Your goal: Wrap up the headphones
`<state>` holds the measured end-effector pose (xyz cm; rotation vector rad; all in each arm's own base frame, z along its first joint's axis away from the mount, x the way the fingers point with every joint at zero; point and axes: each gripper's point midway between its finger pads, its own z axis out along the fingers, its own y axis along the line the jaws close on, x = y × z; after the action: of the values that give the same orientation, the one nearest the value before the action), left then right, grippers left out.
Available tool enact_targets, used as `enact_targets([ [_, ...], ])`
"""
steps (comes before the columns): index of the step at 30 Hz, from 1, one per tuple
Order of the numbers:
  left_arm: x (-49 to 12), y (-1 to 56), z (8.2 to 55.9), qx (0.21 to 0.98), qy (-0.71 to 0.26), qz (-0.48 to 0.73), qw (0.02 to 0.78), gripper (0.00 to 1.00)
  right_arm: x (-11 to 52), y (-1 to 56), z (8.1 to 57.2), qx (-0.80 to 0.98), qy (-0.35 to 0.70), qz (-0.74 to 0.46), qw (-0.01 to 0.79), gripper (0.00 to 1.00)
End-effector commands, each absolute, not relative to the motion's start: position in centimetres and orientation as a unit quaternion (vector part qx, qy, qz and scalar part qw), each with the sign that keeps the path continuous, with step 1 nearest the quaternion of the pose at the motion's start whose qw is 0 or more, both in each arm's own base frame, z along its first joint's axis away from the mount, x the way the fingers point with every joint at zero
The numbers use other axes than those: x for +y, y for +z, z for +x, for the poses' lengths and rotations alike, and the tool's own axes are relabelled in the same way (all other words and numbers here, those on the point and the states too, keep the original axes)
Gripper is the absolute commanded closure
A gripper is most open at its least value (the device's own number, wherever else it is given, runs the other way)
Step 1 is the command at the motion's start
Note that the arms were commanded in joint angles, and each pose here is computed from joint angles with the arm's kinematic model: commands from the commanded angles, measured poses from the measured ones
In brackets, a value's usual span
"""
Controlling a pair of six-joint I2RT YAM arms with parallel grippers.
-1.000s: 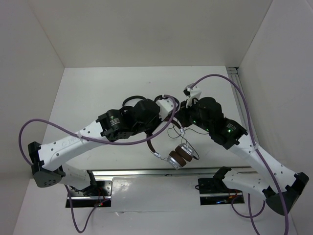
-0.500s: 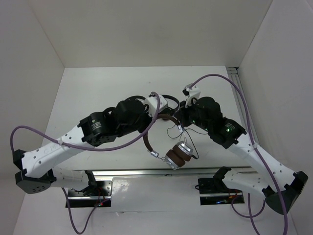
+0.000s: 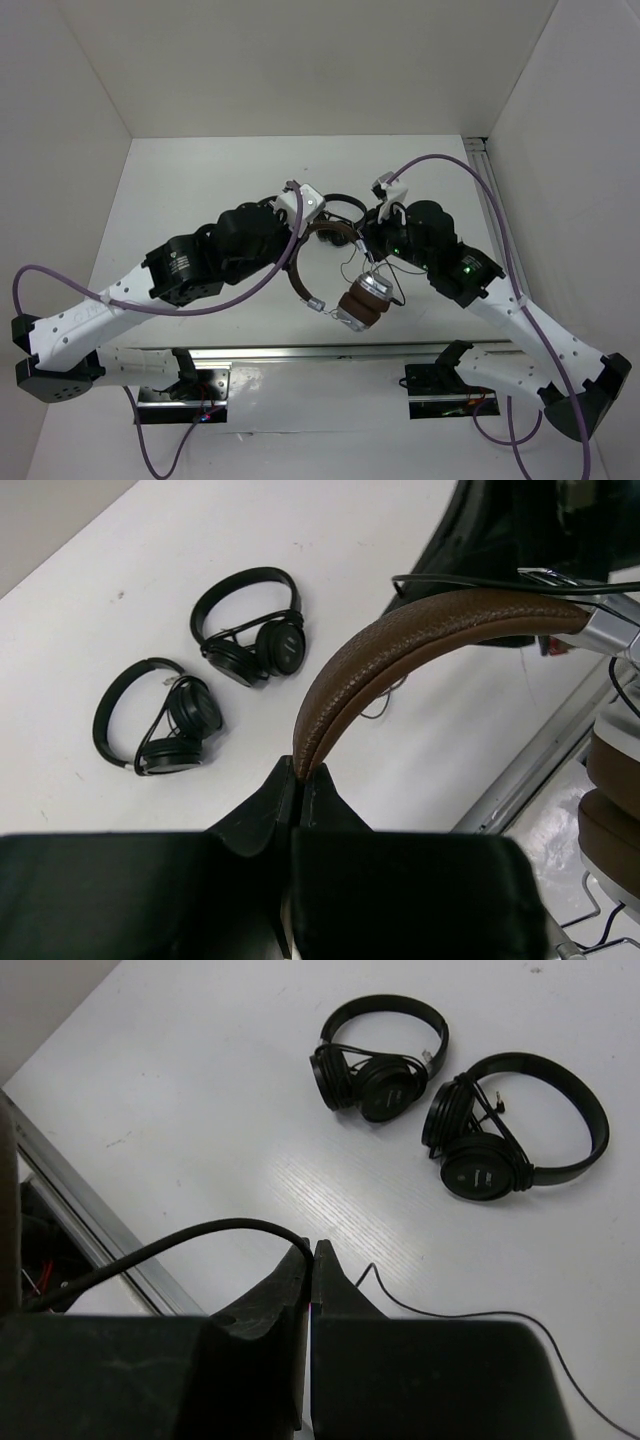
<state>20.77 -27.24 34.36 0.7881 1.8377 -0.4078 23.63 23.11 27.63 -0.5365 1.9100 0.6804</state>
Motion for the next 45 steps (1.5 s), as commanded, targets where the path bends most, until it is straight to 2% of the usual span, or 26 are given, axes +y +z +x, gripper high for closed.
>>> enact_targets([
  [1,-26.5,38.6,21.6,0.752,-0.204,0.239,0.580,1.00,24.0,29.4,23.6,0.758,0.312,-0.221,0.529,0.98],
  [10,-23.6,41.5,21.3,0.742,-0.217,0.172,0.610,1.00,25.9,28.1,23.2,0.727,0.369,-0.224,0.534,0.97],
  [16,-21.9,43.1,20.3,0.732,-0.242,0.148,0.620,1.00,28.1,29.1,23.1,0.686,0.418,-0.245,0.544,0.89],
  [27,-20.5,43.8,19.5,0.723,-0.272,0.113,0.625,1.00,31.4,27.5,24.7,0.655,0.462,-0.246,0.544,0.79],
  [31,-20.0,44.2,19.7,0.724,-0.278,0.079,0.626,1.00,32.6,25.3,24.6,0.654,0.471,-0.250,0.537,0.73],
  [36,-19.1,44.3,20.2,0.732,-0.267,0.042,0.626,1.00,34.0,20.3,25.8,0.680,0.464,-0.236,0.517,0.72],
  [45,-16.5,44.5,20.5,0.742,-0.244,-0.026,0.624,1.00,36.0,16.2,27.9,0.703,0.449,-0.231,0.501,0.72],
])
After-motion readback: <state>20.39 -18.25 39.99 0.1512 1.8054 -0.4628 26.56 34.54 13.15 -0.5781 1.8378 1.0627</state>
